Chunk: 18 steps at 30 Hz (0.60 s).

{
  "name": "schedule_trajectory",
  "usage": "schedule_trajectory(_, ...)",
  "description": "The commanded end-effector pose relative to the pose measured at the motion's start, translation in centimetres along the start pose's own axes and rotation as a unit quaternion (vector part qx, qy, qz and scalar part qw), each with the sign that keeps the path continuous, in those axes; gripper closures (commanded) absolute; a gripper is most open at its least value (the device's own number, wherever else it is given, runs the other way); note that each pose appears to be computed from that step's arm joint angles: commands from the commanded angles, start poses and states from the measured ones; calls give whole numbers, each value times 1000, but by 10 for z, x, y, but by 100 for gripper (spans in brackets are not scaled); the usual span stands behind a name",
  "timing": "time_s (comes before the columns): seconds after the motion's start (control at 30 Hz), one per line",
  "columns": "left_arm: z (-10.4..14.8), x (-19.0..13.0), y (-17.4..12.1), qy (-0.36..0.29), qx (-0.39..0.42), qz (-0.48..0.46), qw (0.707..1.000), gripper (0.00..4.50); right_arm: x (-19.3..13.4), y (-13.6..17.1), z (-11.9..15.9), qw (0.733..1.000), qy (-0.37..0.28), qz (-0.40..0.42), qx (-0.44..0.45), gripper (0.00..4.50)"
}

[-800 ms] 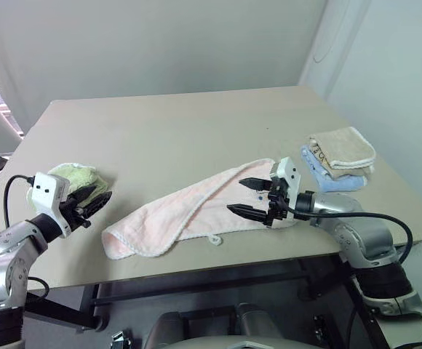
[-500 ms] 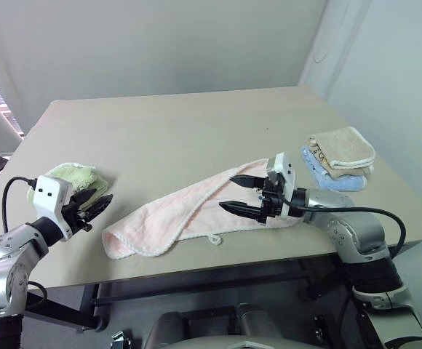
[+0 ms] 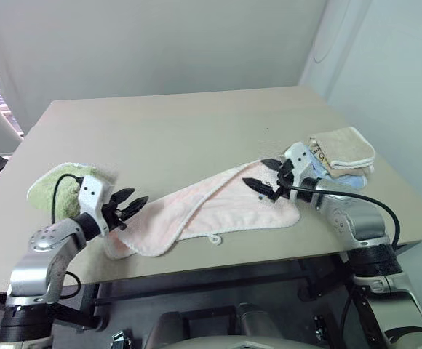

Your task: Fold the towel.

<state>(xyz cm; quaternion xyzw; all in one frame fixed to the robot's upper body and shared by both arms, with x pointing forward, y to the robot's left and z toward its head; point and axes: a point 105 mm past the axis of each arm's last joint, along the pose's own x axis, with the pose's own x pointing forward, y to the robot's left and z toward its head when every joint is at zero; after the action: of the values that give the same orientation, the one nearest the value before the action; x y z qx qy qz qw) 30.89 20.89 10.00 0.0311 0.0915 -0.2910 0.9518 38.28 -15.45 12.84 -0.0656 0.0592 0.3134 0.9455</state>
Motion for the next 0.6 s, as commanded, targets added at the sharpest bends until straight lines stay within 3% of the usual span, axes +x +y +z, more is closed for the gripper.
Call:
schedule_trajectory(0.03,16,10,2,-28,29,0,999,203,9,-24,11,998,-13,-52,17,2)
schedule_trajectory(0.17,22,15,2,-44,28,-4,999,203,32,-39,-13,993,74,-90,20,2)
schedule_trajectory(0.3,24,17,1,-49,32,-4,998,203,47,-50,-9,991,56,-120,28,2)
schedule_trajectory(0.6,30,3,8,-52,50,20,997,203,61,-47,-33,982,127,-142,-8,2)
